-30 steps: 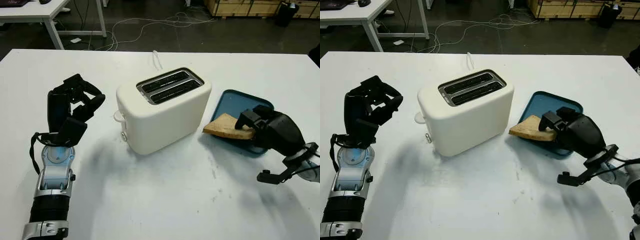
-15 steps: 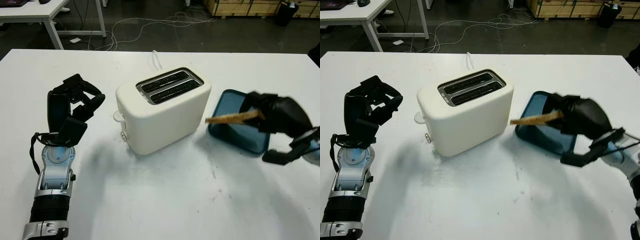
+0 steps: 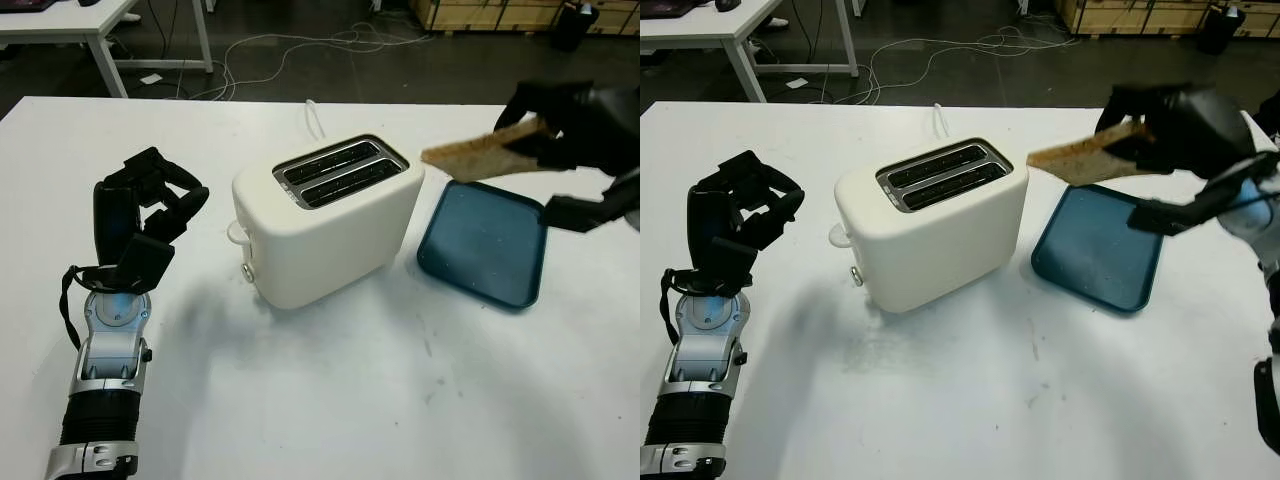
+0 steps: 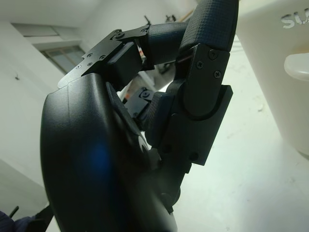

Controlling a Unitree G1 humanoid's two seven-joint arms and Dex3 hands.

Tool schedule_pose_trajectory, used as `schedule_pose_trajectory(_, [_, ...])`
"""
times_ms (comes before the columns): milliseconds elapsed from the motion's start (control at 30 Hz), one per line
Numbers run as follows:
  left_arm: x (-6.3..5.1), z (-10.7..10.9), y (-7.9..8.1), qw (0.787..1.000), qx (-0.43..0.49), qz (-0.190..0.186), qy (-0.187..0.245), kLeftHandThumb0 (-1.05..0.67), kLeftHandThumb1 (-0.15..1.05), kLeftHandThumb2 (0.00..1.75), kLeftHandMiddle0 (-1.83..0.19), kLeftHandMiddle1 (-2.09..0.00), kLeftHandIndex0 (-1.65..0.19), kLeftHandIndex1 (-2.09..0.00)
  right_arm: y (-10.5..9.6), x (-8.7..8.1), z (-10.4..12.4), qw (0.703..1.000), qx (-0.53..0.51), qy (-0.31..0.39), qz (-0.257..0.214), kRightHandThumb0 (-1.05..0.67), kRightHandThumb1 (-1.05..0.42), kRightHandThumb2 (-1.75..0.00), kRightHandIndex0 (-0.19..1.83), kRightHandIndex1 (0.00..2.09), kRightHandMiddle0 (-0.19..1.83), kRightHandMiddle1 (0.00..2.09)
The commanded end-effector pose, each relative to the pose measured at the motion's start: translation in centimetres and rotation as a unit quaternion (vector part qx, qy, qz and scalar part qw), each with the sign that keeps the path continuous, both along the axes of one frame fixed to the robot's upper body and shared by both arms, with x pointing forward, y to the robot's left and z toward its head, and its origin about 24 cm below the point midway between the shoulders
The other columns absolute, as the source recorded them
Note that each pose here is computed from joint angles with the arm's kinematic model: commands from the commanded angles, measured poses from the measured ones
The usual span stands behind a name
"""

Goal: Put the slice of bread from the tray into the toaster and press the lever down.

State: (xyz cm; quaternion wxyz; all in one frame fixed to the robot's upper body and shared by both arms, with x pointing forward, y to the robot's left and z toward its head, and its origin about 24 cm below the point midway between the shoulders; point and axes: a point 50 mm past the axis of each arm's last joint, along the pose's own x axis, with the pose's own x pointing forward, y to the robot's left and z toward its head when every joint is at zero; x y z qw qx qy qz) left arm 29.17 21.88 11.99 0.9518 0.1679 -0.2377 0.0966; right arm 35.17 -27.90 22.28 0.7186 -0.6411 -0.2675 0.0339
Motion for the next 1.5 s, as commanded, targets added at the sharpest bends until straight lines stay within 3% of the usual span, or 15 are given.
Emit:
schedule_pose_trajectory(0, [-0.1, 0.0, 0.0, 1.000, 0.000, 0.003, -0.004, -0.98, 0.92, 0.17, -0.91, -1.57, -0.83, -1.27, -0.1, 0.1, 1.9, 0.999, -0.028, -0.021, -0.008, -0.37, -0.92, -0.27, 0.85, 1.70, 0.81, 1.38])
schedule_pose_trajectory(67, [-0.1, 0.0, -0.1, 1.000, -0.002, 0.003, -0.005, -0.98, 0.92, 0.17, -0.91, -1.57, -0.82, -1.26, -0.2, 0.3, 3.0, 0.999, -0.042, -0.028, -0.016, -0.44, -0.92, -0.32, 0.91, 1.58, 0.87, 1.25])
schedule_pose_trajectory(167, [-0.1, 0.0, -0.1, 1.000, -0.003, 0.003, -0.005, -0.97, 0.92, 0.16, -0.91, -1.57, -0.82, -1.25, -0.2, 0.4, 4.6, 0.997, -0.059, -0.046, -0.026, -0.42, -0.92, -0.28, 0.89, 1.56, 0.85, 1.22])
schedule_pose_trajectory(233, [-0.1, 0.0, 0.0, 1.000, -0.007, 0.002, -0.004, -0.97, 0.92, 0.15, -0.91, -1.57, -0.82, -1.24, -0.2, 0.3, 5.9, 0.995, -0.066, -0.062, -0.030, -0.44, -0.92, -0.26, 0.85, 1.66, 0.82, 1.30])
schedule_pose_trajectory(300, [-0.1, 0.1, 0.0, 1.000, -0.006, 0.001, -0.003, -0.96, 0.92, 0.15, -0.91, -1.57, -0.82, -1.23, 0.0, 0.3, 7.2, 0.994, -0.074, -0.073, -0.032, -0.49, -0.92, -0.28, 0.84, 1.73, 0.73, 1.51])
schedule_pose_trajectory(367, [-0.1, 0.1, 0.0, 1.000, -0.005, 0.000, -0.004, -0.96, 0.92, 0.15, -0.90, -1.57, -0.82, -1.23, 0.4, 0.1, 8.7, 0.992, -0.079, -0.091, -0.029, -0.52, -0.92, -0.31, 0.88, 1.70, 0.77, 1.46])
schedule_pose_trajectory(533, [-0.1, 0.0, -0.1, 1.000, -0.003, 0.000, -0.004, -0.97, 0.92, 0.15, -0.90, -1.56, -0.83, -1.22, 2.4, -0.2, 11.8, 0.985, -0.098, -0.143, 0.017, -0.54, -0.92, -0.29, 0.95, 1.72, 0.96, 1.20])
schedule_pose_trajectory(700, [-0.1, 0.0, -0.2, 1.000, -0.005, 0.001, -0.003, -0.97, 0.92, 0.14, -0.92, -1.55, -0.83, -1.21, 5.1, -0.1, 14.3, 0.985, -0.085, -0.134, 0.064, -0.57, -0.92, -0.28, 1.02, 1.74, 0.93, 1.49])
schedule_pose_trajectory(733, [-0.1, 0.0, -0.2, 1.000, -0.004, 0.001, -0.003, -0.97, 0.92, 0.14, -0.92, -1.55, -0.83, -1.21, 5.7, -0.1, 14.7, 0.986, -0.083, -0.128, 0.074, -0.58, -0.92, -0.28, 1.06, 1.65, 1.00, 1.24])
schedule_pose_trajectory(833, [-0.1, -0.1, -0.3, 1.000, -0.001, 0.004, -0.002, -0.98, 0.92, 0.15, -0.92, -1.56, -0.84, -1.21, 7.2, -0.1, 15.6, 0.985, -0.078, -0.110, 0.103, -0.58, -0.92, -0.28, 1.15, 1.42, 1.18, 0.77])
schedule_pose_trajectory(900, [-0.1, -0.1, -0.3, 1.000, -0.002, 0.005, -0.002, -0.98, 0.92, 0.15, -0.92, -1.56, -0.84, -1.21, 8.1, 0.1, 15.8, 0.986, -0.062, -0.096, 0.120, -0.58, -0.92, -0.28, 1.18, 1.37, 1.26, 0.63])
schedule_pose_trajectory(933, [-0.1, -0.1, -0.3, 1.000, -0.001, 0.004, -0.002, -0.98, 0.92, 0.15, -0.93, -1.56, -0.84, -1.21, 8.6, 0.2, 15.7, 0.986, -0.050, -0.090, 0.132, -0.57, -0.92, -0.25, 1.21, 1.45, 1.28, 0.78])
schedule_pose_trajectory(1033, [-0.1, -0.1, -0.3, 1.000, 0.002, 0.005, -0.002, -0.98, 0.92, 0.16, -0.92, -1.56, -0.84, -1.21, 10.1, 0.5, 15.2, 0.983, -0.032, -0.060, 0.169, -0.52, -0.92, -0.21, 1.20, 1.62, 1.08, 1.40])
schedule_pose_trajectory(1233, [-0.1, -0.1, -0.4, 1.000, 0.003, 0.006, -0.003, -0.98, 0.92, 0.17, -0.93, -1.56, -0.83, -1.22, 12.1, 1.4, 13.2, 0.973, -0.015, 0.040, 0.229, -0.44, -0.92, -0.31, 1.10, 1.71, 0.90, 1.60])
schedule_pose_trajectory(1467, [-0.1, 0.0, -0.4, 1.000, -0.002, 0.006, -0.004, -0.97, 0.92, 0.15, -0.92, -1.56, -0.84, -1.22, 13.3, 1.8, 11.0, 0.963, -0.033, 0.062, 0.259, -0.50, -0.92, -0.44, 1.08, 1.75, 0.76, 1.74])
